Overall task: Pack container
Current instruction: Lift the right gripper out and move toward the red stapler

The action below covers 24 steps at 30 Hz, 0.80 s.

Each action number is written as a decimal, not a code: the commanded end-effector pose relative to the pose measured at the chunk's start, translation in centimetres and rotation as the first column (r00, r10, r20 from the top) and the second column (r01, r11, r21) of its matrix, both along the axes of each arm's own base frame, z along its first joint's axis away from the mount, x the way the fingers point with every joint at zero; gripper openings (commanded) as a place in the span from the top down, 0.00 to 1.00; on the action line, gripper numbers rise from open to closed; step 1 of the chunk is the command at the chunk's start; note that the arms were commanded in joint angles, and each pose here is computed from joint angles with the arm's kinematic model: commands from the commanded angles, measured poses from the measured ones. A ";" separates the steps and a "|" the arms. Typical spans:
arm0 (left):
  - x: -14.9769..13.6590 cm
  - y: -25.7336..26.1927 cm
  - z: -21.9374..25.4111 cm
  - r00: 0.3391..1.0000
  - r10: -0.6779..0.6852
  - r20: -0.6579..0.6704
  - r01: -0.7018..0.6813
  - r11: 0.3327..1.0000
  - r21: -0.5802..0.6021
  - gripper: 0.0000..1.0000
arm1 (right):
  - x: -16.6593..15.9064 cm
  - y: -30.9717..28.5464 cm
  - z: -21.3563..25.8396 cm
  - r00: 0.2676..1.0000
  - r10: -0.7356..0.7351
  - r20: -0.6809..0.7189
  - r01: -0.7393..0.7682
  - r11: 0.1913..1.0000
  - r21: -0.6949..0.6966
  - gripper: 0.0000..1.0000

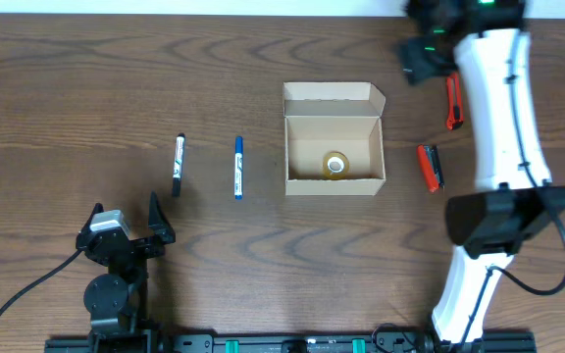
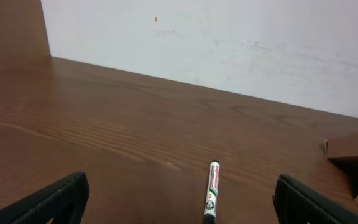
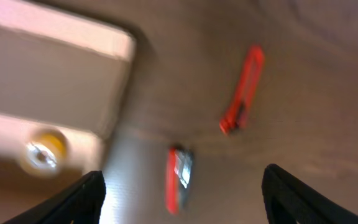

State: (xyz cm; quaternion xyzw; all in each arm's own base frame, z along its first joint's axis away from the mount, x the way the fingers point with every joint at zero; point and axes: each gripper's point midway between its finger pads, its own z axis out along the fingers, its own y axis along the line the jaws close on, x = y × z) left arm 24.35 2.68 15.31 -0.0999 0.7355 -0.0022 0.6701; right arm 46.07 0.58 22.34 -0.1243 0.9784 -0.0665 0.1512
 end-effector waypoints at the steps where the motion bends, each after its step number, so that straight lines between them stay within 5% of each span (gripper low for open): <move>1: -0.1 0.0 -1.8 0.998 -0.004 -0.058 0.004 1.000 -0.005 0.05 | -1.2 -1.7 0.3 0.993 0.117 -0.028 -0.112 0.985 0.134 0.22; 7: -0.1 0.0 -1.8 0.998 -0.004 -0.058 0.004 1.000 -0.005 0.05 | -1.6 -6.8 0.6 1.000 0.028 0.005 -0.028 0.967 0.254 0.25; 15: -0.1 0.0 -1.8 0.998 -0.004 -0.058 0.004 1.000 -0.005 0.05 | -0.1 -8.4 -0.1 0.998 0.025 0.050 -0.037 0.969 0.243 0.30; 24: -0.1 0.0 -1.8 0.998 -0.004 -0.058 0.004 1.000 -0.005 0.05 | -3.6 -6.9 -4.4 0.981 -0.001 -0.195 0.063 0.949 0.310 0.15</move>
